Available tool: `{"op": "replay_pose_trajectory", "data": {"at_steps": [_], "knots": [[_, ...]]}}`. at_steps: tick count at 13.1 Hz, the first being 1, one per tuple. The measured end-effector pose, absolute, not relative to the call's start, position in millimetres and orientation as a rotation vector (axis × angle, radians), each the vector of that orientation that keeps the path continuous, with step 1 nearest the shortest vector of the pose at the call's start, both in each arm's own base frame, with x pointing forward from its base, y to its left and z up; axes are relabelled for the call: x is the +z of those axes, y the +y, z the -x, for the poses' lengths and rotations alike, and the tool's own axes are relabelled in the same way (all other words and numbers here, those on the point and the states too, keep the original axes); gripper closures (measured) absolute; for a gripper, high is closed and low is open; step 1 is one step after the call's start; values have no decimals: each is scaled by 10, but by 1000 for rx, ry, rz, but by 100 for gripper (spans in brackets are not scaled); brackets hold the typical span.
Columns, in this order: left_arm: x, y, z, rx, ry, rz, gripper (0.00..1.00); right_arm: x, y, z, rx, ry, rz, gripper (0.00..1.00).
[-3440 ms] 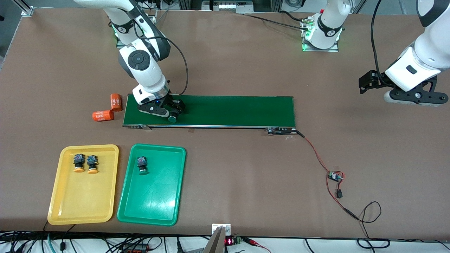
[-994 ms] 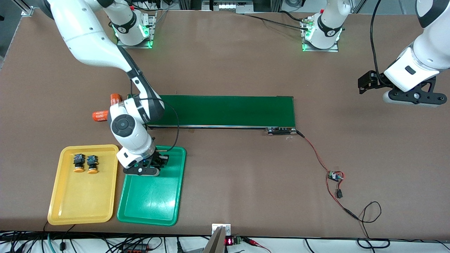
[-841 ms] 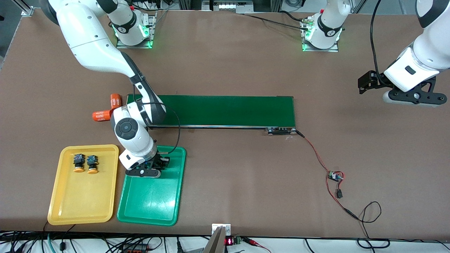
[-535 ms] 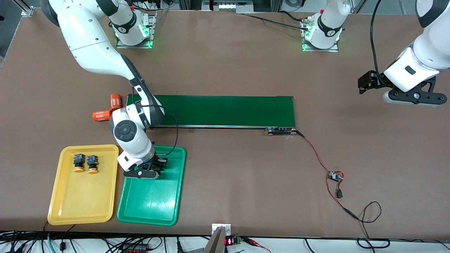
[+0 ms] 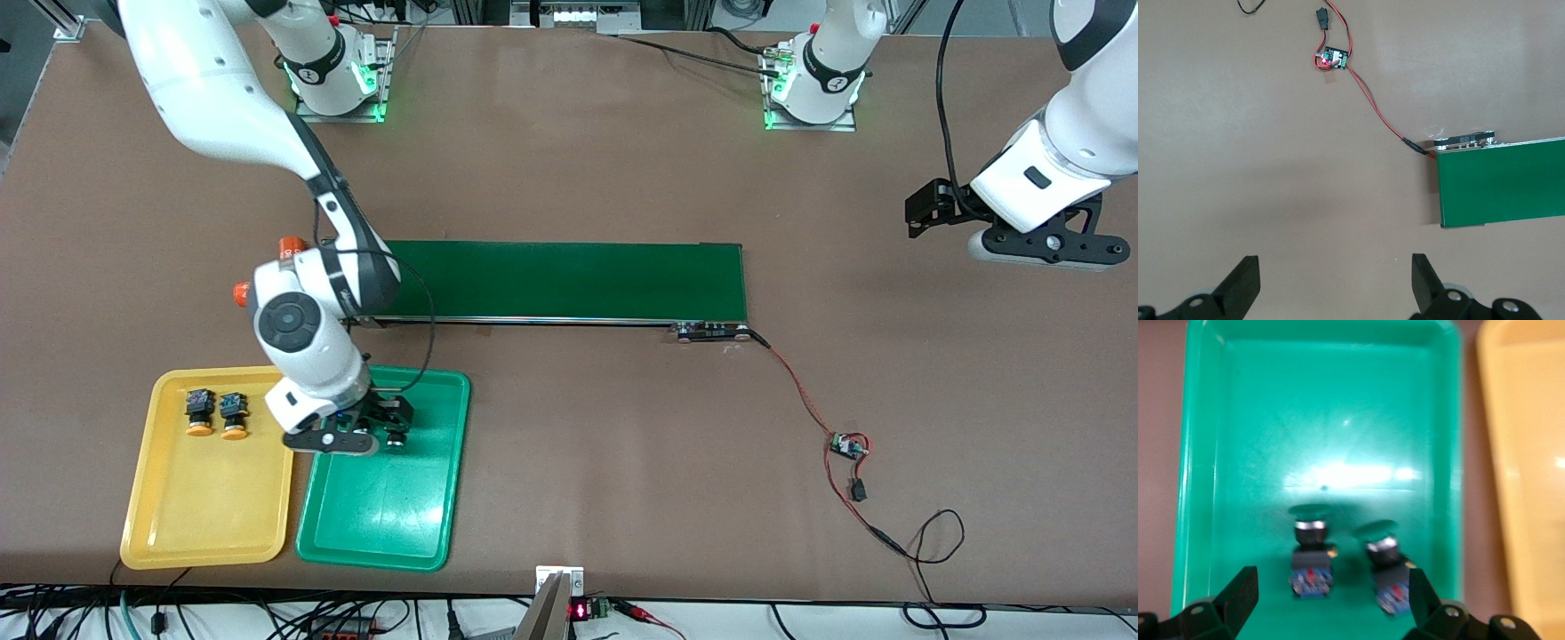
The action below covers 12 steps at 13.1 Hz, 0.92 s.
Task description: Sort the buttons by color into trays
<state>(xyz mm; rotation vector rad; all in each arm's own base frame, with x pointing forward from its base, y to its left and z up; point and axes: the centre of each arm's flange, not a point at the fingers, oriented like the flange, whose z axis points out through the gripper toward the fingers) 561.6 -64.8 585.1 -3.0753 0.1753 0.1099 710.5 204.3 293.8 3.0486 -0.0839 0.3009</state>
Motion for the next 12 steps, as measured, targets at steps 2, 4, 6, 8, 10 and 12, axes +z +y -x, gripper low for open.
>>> {"op": "replay_pose_trajectory", "data": {"at_steps": [2,4,6,8,10,12], "knots": [[5851,-648,-5617,110,175,3075,0,3507,1784,-7045,249,-58,-3013,0],[5851,-648,-5618,110,175,3075,0,4060,1375,-6909,153,-74,-3024,0],[5853,-650,-5619,110,176,3075,0,4618,821,-6696,53,-90,-3068,0],[5855,-651,-5619,109,176,3075,0,5105,265,-6436,4,-74,-3078,0],[5857,-650,-5619,108,176,3075,0,5443,-43,-6161,-14,-104,-3074,0],[5858,-650,-5619,108,176,3075,0,5650,-196,-5870,-52,-136,-3066,0]]}}
